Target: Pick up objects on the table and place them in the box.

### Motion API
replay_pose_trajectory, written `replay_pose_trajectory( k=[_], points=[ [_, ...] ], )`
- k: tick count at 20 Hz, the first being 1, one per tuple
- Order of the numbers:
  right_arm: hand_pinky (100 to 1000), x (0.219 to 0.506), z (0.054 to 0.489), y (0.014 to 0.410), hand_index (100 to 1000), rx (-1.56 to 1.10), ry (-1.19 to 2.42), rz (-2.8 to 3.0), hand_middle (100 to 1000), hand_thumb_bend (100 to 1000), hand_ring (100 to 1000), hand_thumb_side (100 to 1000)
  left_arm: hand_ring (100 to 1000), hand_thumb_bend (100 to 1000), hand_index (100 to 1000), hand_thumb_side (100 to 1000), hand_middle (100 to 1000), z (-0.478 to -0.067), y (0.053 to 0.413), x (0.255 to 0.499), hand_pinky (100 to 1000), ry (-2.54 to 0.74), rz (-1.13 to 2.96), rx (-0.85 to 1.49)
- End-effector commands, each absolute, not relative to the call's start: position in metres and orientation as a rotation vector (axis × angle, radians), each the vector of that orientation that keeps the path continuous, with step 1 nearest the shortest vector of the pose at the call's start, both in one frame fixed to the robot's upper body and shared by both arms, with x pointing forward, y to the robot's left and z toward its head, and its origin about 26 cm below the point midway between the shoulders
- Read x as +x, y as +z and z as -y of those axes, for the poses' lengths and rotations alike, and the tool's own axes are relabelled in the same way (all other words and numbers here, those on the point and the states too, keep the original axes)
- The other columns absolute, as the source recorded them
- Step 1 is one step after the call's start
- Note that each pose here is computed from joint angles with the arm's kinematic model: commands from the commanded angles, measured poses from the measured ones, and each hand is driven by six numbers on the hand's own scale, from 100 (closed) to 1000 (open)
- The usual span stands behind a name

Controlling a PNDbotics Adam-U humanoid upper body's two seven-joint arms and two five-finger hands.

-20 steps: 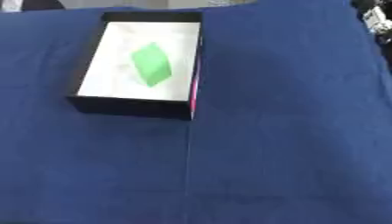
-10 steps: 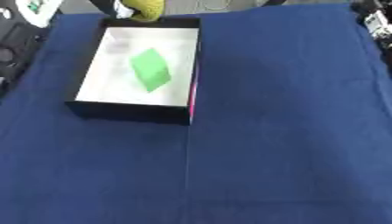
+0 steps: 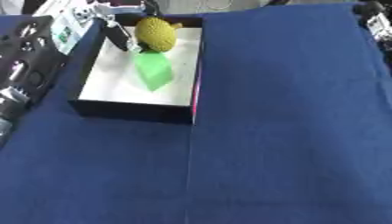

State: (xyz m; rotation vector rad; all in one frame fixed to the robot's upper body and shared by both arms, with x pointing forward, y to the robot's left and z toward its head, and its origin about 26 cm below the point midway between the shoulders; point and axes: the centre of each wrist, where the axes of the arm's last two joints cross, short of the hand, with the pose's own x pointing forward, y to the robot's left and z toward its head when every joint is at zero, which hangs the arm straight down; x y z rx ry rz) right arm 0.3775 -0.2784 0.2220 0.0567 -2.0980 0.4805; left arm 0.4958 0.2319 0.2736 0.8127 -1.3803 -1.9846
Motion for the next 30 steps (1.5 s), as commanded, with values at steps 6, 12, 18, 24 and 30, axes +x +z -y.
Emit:
replay_pose_trajectory(
  k=[6,12,18,24,30],
  points=[
    [1000,0.376,0.281,0.233,862,0.035,0.506,2.125,893,100,932,470,890,318,922,586,855,-0.245,0.286,0.495,944,-1.961,1.394,0.822],
    [1000,0.376,0.281,0.230,862,0.030,0.507,2.117,893,100,933,470,911,347,923,399,872,-0.246,0.294,0.493,956,-1.933,1.463,0.826],
    [1000,0.376,0.282,0.229,861,0.029,0.501,2.112,891,100,930,470,955,689,935,100,889,-0.248,0.301,0.491,1000,-1.990,1.410,0.843],
    [1000,0.376,0.283,0.228,861,0.020,0.502,2.107,890,100,929,470,923,460,906,100,846,-0.256,0.304,0.490,998,-1.921,1.473,0.835],
    [1000,0.375,0.290,0.228,861,-0.008,0.500,2.101,889,100,927,470,890,421,894,100,849,-0.283,0.352,0.475,965,-1.773,1.649,0.892]
  ],
)
